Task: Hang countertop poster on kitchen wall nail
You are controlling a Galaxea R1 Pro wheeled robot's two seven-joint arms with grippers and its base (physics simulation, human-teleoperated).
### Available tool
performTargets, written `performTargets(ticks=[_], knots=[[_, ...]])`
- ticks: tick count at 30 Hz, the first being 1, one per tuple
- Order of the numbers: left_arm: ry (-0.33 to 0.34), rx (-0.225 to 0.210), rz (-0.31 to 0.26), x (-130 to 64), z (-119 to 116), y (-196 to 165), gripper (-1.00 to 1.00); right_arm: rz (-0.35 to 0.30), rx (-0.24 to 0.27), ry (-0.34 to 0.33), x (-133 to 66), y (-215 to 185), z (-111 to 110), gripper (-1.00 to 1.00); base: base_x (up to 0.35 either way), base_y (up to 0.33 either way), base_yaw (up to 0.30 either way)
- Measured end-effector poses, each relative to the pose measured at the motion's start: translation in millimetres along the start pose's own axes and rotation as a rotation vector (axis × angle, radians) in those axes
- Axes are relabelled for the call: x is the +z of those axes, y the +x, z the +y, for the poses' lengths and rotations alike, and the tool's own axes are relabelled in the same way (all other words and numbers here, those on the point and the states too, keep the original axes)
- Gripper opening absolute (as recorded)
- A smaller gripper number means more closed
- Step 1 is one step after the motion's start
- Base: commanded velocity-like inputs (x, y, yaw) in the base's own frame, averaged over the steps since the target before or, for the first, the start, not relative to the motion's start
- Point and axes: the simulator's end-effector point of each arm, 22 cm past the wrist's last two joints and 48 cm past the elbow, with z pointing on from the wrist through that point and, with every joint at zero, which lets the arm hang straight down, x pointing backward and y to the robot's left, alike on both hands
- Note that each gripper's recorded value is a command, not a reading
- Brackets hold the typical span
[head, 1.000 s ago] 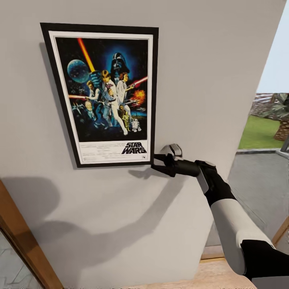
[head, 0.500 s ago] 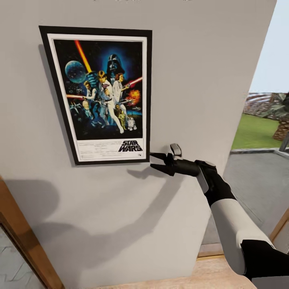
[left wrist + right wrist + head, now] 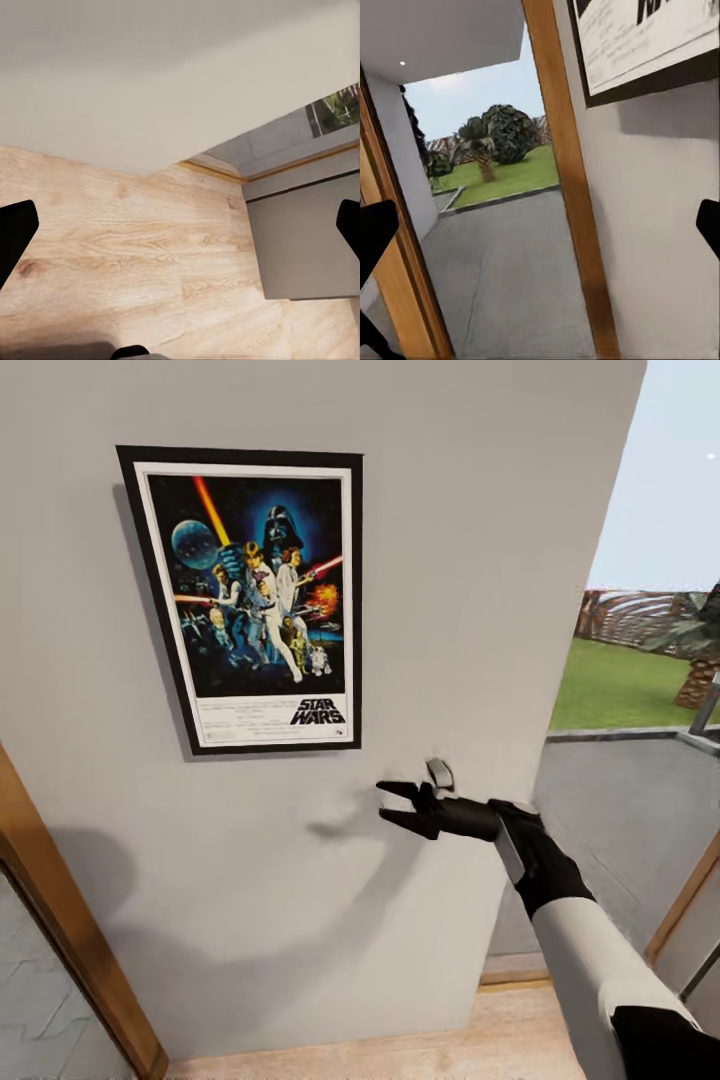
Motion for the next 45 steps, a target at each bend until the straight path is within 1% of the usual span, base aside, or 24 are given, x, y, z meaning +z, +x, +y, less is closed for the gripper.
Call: performTargets(ticks=[1, 4, 5, 7, 8, 10, 13, 16, 17, 18, 20, 23, 25, 26, 28, 31, 36, 37, 39, 40, 41, 42, 44, 45], knots=[[0.0, -0.001, 0.0, 0.0, 0.1, -0.1, 1.0, 0.007, 0.032, 0.018, -9.8, 18.8, 0.1, 1.0, -0.021, 0.0, 0.0], [-0.001, -0.001, 0.0, 0.1, 0.3, -0.1, 1.0, 0.018, 0.086, 0.046, -25.5, 50.6, 2.8, 1.0, -0.012, 0.0, 0.0], [-0.001, -0.001, 0.0, 0.0, 0.2, 0.0, 1.0, 0.033, 0.125, 0.078, -44.0, 81.2, 7.1, 1.0, -0.006, 0.0, 0.0], [-0.002, -0.001, 0.0, 0.0, 0.4, 0.1, 1.0, 0.048, 0.16, 0.107, -61.5, 110.8, 13.3, 1.0, -0.004, 0.0, 0.0], [-0.001, -0.001, 0.001, 0.0, 0.3, 0.2, 1.0, 0.064, 0.182, 0.135, -78.9, 135.0, 19.2, 1.0, -0.002, 0.0, 0.0], [-0.001, -0.001, 0.001, 0.1, 0.1, 0.4, 1.0, 0.09, 0.216, 0.173, -104.1, 173.2, 33.1, 1.0, -0.001, 0.0, 0.0], [0.0, -0.001, 0.002, 0.4, -0.3, 0.9, 1.0, 0.107, 0.251, 0.207, -125.3, 209.6, 51.5, 1.0, 0.0, 0.0, 0.0], [-0.002, 0.0, 0.005, 1.1, -0.3, 2.2, 1.0, 0.112, 0.298, 0.278, -160.7, 253.9, 78.7, 1.0, 0.0, 0.0, 0.0], [-0.009, 0.0, 0.006, 1.2, 1.1, 2.5, 1.0, 0.113, 0.312, 0.291, -166.7, 263.4, 85.3, 1.0, 0.0, 0.0, 0.0], [-0.021, 0.0, 0.007, 1.4, 3.6, 2.9, 1.0, 0.114, 0.325, 0.302, -171.8, 271.5, 90.7, 1.0, 0.0, 0.0, 0.0], [-0.086, 0.001, 0.012, 2.0, 17.0, 5.0, 1.0, 0.117, 0.378, 0.337, -187.7, 295.5, 105.2, 1.0, 0.0, 0.0, 0.0], [-0.209, 0.002, 0.03, 3.3, 40.3, 13.7, 1.0, 0.141, 0.509, 0.426, -228.1, 344.3, 129.8, 1.0, 0.0, 0.0, 0.0], [-0.232, -0.001, 0.033, 5.6, 42.8, 17.7, 1.0, 0.155, 0.548, 0.469, -244.3, 361.9, 137.6, 1.0, 0.0, 0.0, 0.0], [-0.251, -0.003, 0.035, 7.0, 45.2, 20.7, 1.0, 0.173, 0.578, 0.518, -259.6, 378.4, 143.9, 1.0, 0.0, 0.0, 0.0], [-0.274, -0.005, 0.036, 7.3, 48.8, 22.5, 1.0, 0.192, 0.598, 0.574, -273.8, 394.6, 148.6, 1.0, 0.0, 0.0, 0.0], [-0.365, -0.005, 0.039, 3.3, 66.0, 25.3, 1.0, 0.247, 0.624, 0.72, -303.6, 428.8, 153.3, 1.0, 0.0, 0.0, 0.0], [-0.492, -0.004, 0.041, -7.4, 90.8, 26.5, 1.0, 0.318, 0.654, 0.878, -333.9, 462.0, 157.4, 1.0, 0.0, 0.0, 0.0], [-0.54, -0.002, 0.042, -12.5, 99.9, 26.7, 1.0, 0.356, 0.665, 0.941, -346.4, 474.9, 159.5, 1.0, 0.0, 0.0, 0.0], [-0.584, 0.001, 0.044, -17.5, 108.0, 26.9, 1.0, 0.401, 0.668, 1.002, -359.0, 487.2, 161.0, 1.0, 0.0, 0.0, 0.0], [-0.635, 0.005, 0.049, -23.2, 116.7, 28.2, 1.0, 0.482, 0.664, 1.08, -377.0, 504.0, 164.2, 1.0, 0.0, 0.0, 0.0], [-0.651, 0.008, 0.053, -25.0, 119.2, 29.1, 1.0, 0.512, 0.66, 1.108, -383.7, 509.3, 165.1, 1.0, 0.0, 0.0, 0.0], [-0.678, 0.015, 0.062, -27.1, 122.6, 32.1, 1.0, 0.57, 0.652, 1.155, -395.5, 518.8, 167.6, 1.0, 0.0, 0.0, 0.0], [-0.708, 0.023, 0.075, -28.2, 125.1, 37.0, 1.0, 0.625, 0.639, 1.202, -406.2, 527.4, 169.3, 1.0, 0.0, 0.0, 0.0], [-0.745, 0.035, 0.092, -30.1, 128.3, 42.9, 1.0, 0.672, 0.624, 1.252, -414.9, 534.5, 169.7, 1.0, 0.0, 0.0, 0.0]])
